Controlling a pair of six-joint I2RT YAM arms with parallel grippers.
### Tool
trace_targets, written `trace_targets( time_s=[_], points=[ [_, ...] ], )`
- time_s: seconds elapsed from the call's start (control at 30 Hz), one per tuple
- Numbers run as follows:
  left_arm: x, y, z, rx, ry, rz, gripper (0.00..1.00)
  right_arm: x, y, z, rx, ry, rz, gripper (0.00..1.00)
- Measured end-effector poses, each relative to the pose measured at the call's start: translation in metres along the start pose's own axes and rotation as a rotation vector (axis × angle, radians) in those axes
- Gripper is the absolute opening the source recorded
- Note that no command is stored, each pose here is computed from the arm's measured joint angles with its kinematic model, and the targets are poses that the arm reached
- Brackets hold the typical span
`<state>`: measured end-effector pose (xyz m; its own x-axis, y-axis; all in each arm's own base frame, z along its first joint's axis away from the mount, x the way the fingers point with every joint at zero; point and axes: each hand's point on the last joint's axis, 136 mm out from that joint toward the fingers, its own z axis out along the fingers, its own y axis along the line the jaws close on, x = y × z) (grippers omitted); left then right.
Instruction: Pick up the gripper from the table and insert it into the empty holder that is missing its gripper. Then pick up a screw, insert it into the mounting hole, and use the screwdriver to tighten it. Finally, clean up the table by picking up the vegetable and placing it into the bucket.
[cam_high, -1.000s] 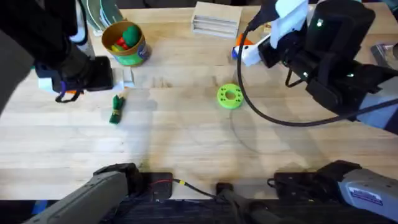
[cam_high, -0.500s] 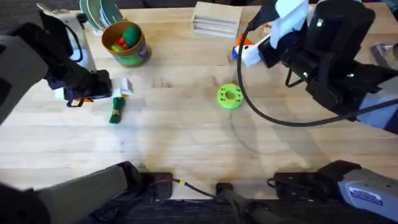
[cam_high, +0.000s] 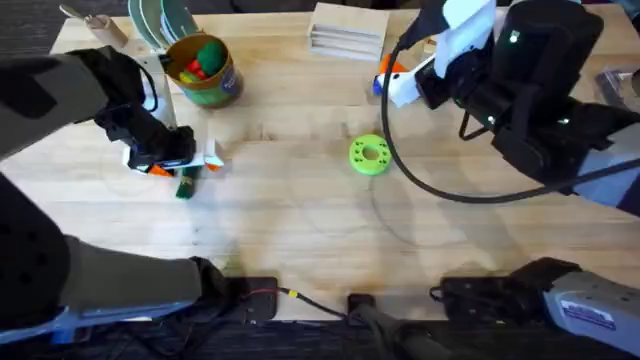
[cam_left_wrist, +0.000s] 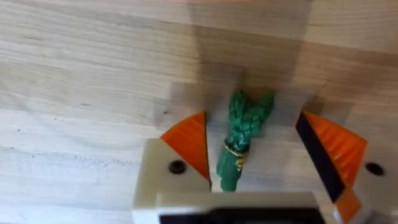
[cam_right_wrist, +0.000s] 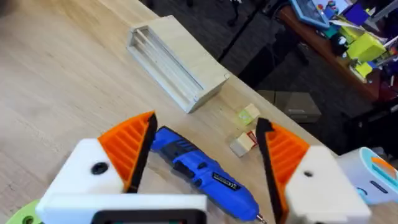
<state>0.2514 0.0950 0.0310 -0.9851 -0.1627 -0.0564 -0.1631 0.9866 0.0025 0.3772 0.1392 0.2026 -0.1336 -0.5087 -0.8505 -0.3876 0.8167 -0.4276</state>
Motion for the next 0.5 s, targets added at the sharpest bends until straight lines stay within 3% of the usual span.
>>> trace_targets(
  time_s=[0.1, 0.23, 0.3, 0.5],
  points=[
    [0.000, -0.003, 0.001, 0.018, 0.004, 0.001, 0.630, 0.000, 0.000, 0.000, 0.000, 0.000, 0.000, 0.991],
    [-0.003, -0.005, -0.001, 0.029, -0.011, 0.005, 0.067, 0.000, 0.000, 0.000, 0.000, 0.000, 0.000, 0.991],
    [-0.004, -0.007, -0.001, 0.034, -0.013, 0.010, 0.020, 0.000, 0.000, 0.000, 0.000, 0.000, 0.000, 0.991],
    [0.002, -0.007, -0.010, 0.032, 0.026, 0.013, 0.026, 0.000, 0.000, 0.000, 0.000, 0.001, 0.000, 0.991]
  ],
)
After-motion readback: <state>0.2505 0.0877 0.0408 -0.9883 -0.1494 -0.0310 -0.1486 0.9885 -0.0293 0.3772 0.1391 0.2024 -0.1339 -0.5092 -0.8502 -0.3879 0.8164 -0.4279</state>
